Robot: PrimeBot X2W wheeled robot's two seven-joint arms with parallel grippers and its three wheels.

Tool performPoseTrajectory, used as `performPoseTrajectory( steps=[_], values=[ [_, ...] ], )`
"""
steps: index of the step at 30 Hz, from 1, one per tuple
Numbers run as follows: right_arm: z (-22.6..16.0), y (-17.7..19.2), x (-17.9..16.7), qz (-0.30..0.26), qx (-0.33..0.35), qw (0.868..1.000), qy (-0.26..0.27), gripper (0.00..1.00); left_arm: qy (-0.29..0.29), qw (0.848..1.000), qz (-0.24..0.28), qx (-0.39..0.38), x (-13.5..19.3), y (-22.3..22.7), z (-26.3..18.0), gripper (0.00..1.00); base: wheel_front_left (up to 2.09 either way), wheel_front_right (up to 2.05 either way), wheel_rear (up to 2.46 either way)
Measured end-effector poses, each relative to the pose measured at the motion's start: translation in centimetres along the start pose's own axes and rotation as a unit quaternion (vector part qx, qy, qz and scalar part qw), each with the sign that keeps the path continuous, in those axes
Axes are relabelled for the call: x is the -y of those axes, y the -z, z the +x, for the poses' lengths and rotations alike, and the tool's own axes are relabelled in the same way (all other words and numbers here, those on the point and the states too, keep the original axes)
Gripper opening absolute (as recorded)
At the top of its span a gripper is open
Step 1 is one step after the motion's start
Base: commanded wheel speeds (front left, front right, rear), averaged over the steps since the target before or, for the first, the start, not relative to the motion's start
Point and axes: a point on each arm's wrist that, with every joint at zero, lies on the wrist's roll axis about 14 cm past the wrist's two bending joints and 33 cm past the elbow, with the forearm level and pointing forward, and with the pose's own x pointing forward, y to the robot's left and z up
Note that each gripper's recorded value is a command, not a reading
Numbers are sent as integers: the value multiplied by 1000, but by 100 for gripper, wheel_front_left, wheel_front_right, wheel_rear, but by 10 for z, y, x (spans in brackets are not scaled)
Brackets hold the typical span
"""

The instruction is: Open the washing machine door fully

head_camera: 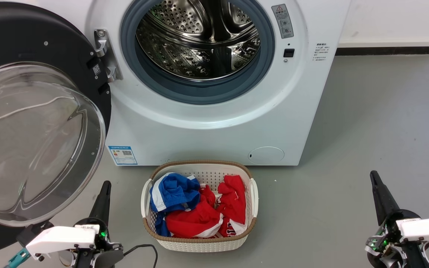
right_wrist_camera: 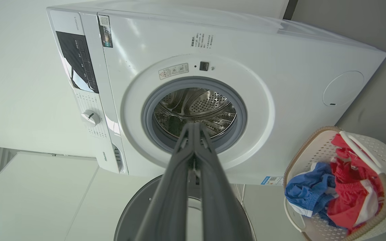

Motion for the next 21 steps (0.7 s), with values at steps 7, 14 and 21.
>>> performPoseTrajectory(
  steps=[7,14,21],
  values=[
    [2,0,-1,25,-1,1000,-1,0,4,1000,-26,0,1,-1,1,0,0,0,0],
    [5,0,-3,48,-4,999,-5,0,12,999,-51,-2,5,-1,3,0,0,0,0],
    [5,0,-3,61,-5,998,-6,0,15,998,-65,-1,6,-2,4,0,0,0,0]
  ],
)
